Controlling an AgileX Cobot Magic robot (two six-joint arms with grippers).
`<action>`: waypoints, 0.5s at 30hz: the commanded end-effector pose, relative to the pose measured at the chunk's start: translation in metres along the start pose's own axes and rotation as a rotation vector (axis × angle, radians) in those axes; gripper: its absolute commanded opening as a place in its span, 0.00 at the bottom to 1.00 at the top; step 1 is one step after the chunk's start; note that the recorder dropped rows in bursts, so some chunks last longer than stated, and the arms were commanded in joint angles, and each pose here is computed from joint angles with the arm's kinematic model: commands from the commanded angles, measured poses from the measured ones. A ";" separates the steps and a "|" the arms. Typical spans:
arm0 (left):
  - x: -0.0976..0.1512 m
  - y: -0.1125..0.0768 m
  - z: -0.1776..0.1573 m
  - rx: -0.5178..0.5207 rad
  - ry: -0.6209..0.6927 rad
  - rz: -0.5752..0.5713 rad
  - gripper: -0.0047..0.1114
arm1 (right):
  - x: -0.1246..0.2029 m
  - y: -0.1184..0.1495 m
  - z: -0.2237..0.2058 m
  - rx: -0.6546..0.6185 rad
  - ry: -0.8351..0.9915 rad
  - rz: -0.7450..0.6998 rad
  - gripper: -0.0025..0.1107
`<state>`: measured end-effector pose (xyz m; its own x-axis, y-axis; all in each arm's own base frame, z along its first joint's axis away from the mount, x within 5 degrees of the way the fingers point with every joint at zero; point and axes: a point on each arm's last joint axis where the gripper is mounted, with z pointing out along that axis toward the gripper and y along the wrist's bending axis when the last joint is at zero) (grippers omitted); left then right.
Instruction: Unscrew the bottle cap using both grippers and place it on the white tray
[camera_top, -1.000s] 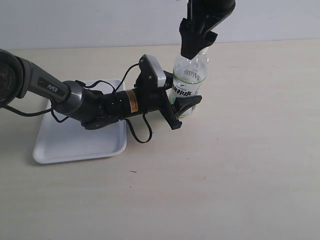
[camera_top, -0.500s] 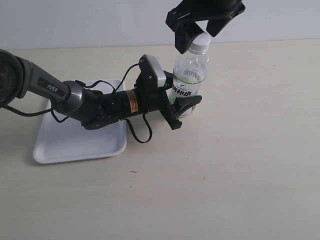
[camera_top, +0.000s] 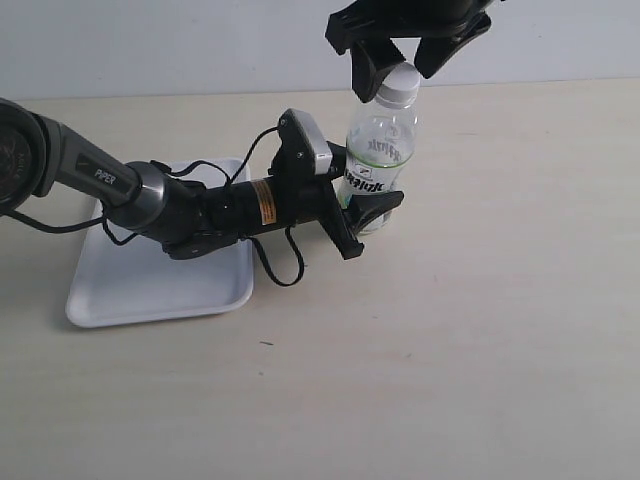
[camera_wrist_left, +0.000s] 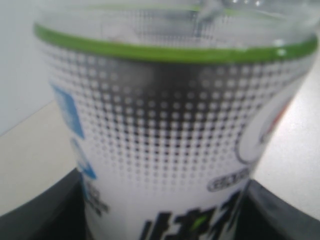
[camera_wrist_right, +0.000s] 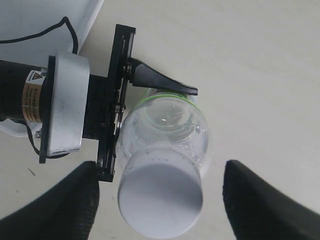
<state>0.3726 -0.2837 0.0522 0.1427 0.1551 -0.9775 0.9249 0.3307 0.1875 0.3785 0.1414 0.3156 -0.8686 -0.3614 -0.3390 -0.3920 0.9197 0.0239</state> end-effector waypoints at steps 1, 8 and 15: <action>-0.004 -0.001 0.001 0.011 -0.001 0.011 0.47 | 0.000 0.000 -0.005 0.009 -0.015 -0.001 0.55; -0.004 -0.001 0.001 0.011 -0.001 0.011 0.47 | 0.000 0.000 -0.005 0.009 -0.015 -0.001 0.26; -0.004 -0.001 0.001 0.011 -0.001 0.011 0.47 | 0.000 -0.001 -0.005 0.021 -0.013 -0.058 0.02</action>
<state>0.3726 -0.2837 0.0522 0.1427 0.1551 -0.9775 0.9249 0.3307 0.1875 0.3786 0.1408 0.3155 -0.8589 -0.3852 -0.3374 -0.4123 0.9110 0.0094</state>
